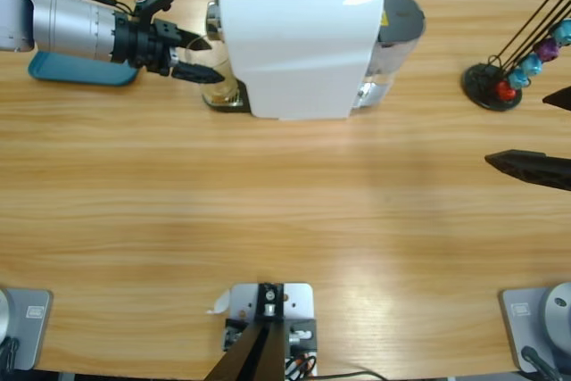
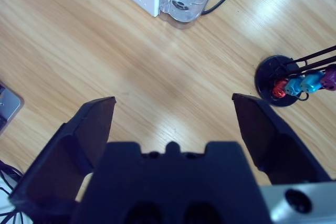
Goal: Pour coffee
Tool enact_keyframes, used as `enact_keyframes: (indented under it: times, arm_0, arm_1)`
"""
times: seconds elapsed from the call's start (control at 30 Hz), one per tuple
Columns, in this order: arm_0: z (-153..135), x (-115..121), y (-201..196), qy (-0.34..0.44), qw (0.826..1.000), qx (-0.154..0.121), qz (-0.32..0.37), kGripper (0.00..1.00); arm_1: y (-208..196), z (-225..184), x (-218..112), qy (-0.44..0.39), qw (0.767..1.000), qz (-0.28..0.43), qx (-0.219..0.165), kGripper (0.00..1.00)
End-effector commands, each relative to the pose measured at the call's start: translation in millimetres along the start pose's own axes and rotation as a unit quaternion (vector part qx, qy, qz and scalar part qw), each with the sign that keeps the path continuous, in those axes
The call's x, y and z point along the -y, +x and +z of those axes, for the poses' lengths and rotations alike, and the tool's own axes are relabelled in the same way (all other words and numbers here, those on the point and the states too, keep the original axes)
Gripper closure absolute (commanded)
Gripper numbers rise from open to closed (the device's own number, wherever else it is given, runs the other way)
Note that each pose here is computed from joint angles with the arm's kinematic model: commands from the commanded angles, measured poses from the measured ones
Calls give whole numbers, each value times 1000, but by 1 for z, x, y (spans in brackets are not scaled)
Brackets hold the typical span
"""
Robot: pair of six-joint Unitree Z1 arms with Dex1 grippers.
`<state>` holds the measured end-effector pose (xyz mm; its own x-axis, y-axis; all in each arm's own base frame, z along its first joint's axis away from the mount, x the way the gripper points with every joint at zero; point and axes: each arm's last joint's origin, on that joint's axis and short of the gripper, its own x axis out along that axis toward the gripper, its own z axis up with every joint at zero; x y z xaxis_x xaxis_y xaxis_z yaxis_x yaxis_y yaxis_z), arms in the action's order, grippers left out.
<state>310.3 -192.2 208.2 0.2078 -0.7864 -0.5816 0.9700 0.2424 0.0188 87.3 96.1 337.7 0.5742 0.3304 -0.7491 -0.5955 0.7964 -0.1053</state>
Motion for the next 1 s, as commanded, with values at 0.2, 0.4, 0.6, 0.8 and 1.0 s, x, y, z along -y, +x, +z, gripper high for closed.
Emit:
enact_keyframes:
  times: [0.2,0.4,0.6,0.8,1.0]
  arm_0:
    - [-21,-3,13,-28,999,-9,-14,0]
    - [-24,3,10,-15,1000,-12,-16,0]
    - [-29,6,-13,-19,1000,-9,1,0]
    - [-32,12,-45,-30,998,-12,48,0]
    - [-21,45,-93,-100,988,-38,111,0]
  arm_1:
    - [5,-8,0,-13,1000,-9,-17,0]
    - [3,-9,1,-14,1000,-11,-16,0]
    - [2,-10,1,-13,1000,-10,-13,0]
    - [-3,-13,3,-9,1000,-10,-3,0]
    - [-10,-8,5,1,1000,-18,1,46]
